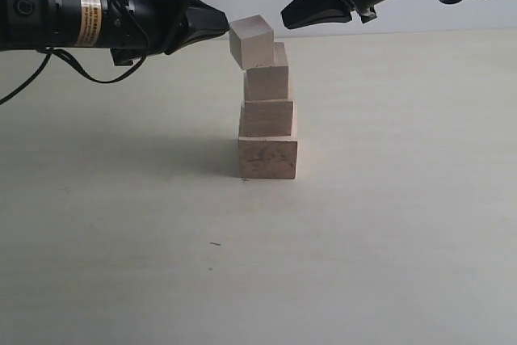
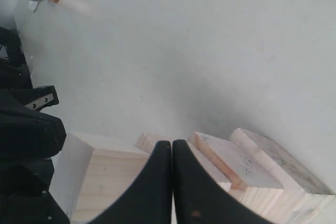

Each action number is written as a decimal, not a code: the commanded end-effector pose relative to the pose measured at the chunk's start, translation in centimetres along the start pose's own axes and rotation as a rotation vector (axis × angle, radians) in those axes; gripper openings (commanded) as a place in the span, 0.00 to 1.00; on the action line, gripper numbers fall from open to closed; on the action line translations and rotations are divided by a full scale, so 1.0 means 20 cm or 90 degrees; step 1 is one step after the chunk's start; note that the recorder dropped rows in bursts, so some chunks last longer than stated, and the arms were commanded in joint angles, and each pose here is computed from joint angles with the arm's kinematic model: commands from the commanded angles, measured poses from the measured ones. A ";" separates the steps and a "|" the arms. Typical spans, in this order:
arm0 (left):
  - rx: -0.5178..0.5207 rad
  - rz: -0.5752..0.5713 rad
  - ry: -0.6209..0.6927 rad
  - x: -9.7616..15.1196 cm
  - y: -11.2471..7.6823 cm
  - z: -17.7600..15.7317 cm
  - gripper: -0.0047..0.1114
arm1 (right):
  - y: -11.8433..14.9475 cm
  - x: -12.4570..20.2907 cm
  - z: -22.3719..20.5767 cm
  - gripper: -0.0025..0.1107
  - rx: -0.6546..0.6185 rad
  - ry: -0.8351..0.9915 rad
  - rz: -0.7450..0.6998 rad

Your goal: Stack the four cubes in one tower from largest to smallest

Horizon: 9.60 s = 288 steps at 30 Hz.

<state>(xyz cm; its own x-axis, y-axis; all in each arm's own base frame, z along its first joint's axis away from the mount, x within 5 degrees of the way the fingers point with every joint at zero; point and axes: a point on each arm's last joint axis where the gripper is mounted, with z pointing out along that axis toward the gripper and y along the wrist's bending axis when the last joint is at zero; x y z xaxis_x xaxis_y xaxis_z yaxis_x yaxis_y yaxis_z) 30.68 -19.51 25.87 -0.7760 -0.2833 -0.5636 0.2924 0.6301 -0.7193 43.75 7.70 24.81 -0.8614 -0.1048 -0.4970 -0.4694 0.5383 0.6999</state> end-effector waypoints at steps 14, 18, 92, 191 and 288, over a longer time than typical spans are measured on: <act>0.026 -0.029 0.021 0.05 -0.03 0.05 0.04 | 0.01 0.00 0.00 0.02 -0.004 -0.007 -0.004; 0.035 -0.035 0.015 0.02 -0.04 0.08 0.04 | 0.01 0.00 0.00 0.02 -0.004 -0.007 -0.004; -0.055 -0.014 0.028 0.06 0.11 0.14 0.04 | 0.01 0.13 0.07 0.02 0.111 0.128 0.094; -0.006 0.038 -0.019 -0.08 -0.04 0.11 0.04 | 0.25 0.10 -0.07 0.02 0.079 0.037 -0.037; -0.024 0.075 0.013 0.05 -0.07 0.07 0.04 | 0.26 0.09 -0.07 0.02 0.071 0.022 -0.052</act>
<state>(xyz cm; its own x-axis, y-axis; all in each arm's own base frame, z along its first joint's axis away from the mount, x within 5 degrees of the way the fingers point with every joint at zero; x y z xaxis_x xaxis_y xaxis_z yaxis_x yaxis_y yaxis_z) 30.19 -21.77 25.96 -0.7459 -0.1809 -0.6411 0.3770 0.6788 -0.6302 39.71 9.01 27.88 -0.8368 -0.1757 -0.5185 -0.5025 0.6224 0.6001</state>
